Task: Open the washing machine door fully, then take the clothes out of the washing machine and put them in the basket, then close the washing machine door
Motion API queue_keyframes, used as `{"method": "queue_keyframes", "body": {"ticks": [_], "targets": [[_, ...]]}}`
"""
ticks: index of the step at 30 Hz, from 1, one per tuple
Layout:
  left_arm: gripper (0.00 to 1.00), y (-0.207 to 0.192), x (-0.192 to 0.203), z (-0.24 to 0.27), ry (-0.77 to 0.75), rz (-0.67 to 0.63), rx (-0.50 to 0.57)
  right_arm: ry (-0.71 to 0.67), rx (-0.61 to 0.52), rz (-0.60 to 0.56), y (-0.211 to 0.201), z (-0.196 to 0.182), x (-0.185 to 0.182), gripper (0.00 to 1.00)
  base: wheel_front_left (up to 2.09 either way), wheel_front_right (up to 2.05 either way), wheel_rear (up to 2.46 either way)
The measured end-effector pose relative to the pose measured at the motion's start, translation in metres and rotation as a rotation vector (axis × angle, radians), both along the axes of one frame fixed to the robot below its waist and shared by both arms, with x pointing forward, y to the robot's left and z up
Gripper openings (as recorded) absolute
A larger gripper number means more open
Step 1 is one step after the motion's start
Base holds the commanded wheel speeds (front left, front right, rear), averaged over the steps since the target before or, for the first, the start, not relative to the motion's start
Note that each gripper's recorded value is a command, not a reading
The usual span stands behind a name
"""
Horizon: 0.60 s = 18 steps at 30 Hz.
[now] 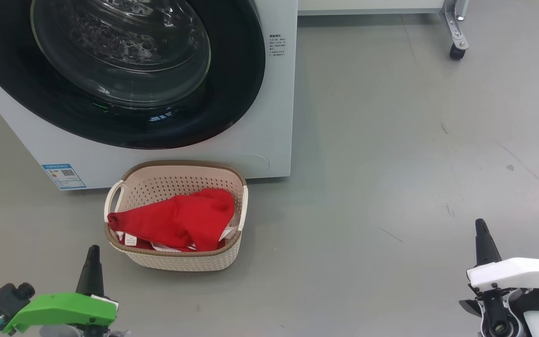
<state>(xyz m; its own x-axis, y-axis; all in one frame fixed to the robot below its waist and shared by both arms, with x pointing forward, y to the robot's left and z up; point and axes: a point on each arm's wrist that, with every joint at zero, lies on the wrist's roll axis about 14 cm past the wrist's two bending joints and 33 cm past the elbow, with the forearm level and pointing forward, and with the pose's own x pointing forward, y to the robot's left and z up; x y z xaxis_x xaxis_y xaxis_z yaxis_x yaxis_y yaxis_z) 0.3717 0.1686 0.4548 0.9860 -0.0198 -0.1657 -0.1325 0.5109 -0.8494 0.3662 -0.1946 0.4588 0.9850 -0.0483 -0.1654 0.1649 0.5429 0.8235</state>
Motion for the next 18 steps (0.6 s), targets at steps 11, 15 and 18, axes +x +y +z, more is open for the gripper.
{"method": "queue_keyframes", "body": {"ticks": [11, 15, 18], "targets": [[0.0, 0.0041, 0.0009, 0.0035, -0.002, 0.021, -0.123, -0.006, 0.132, -0.014, -0.0022, 0.0018, 0.0018, 0.0, 0.0, 0.0, 0.0], [0.0, 0.0059, 0.0014, 0.0059, -0.008, 0.028, -0.184, -0.018, 0.197, -0.024, -0.0039, 0.0045, 0.0031, 0.0, 0.0, 0.0, 0.0], [0.0, 0.0068, 0.0011, 0.0066, -0.008, 0.035, -0.226, -0.021, 0.237, -0.029, -0.0047, 0.0048, 0.0029, 0.0, 0.0, 0.0, 0.0]]}}
